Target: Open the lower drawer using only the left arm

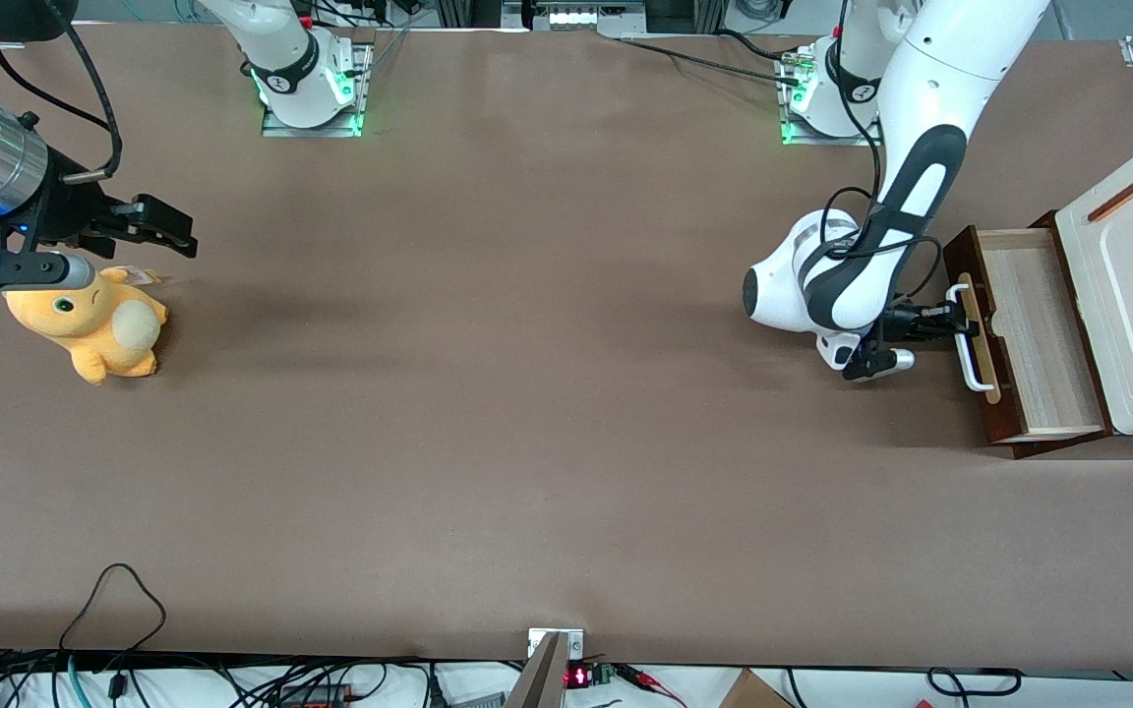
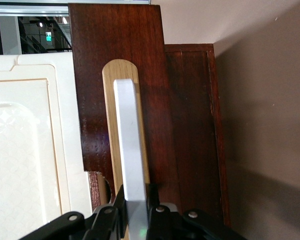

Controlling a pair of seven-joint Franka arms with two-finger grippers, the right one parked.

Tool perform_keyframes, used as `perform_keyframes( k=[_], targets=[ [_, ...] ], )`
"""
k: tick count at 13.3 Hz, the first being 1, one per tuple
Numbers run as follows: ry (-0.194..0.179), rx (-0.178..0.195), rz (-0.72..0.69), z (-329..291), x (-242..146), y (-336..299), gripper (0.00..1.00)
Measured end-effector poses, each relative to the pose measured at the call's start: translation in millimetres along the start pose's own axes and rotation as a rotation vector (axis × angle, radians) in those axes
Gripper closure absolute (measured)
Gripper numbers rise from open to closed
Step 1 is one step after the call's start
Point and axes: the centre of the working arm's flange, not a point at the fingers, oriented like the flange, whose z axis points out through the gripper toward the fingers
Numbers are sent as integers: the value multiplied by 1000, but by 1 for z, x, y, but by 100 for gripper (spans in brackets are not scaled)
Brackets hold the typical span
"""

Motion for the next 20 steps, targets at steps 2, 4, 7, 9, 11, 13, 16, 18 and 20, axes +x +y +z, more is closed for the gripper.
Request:
perform_keyframes(
  k=[2,4,7,9,11,13,16,18,20],
  targets=[
    [11,-16,10,-3,1,2,78],
    [-16,-46,10,-9,-1,4,67],
    [-123,-185,-55,-38,8,-12,37],
    [-122,-259,-112,-73,18,-41,18],
    [-125,-339,-169,-109,19,-78,0],
    [-158,-451,-241,-137,23,-125,0],
    [-190,-653,-256,-159,26,-211,0],
    [-212,-807,-255,-156,20,-271,0],
    [-221,-942,-260,-143,14,-323,0]
  ],
)
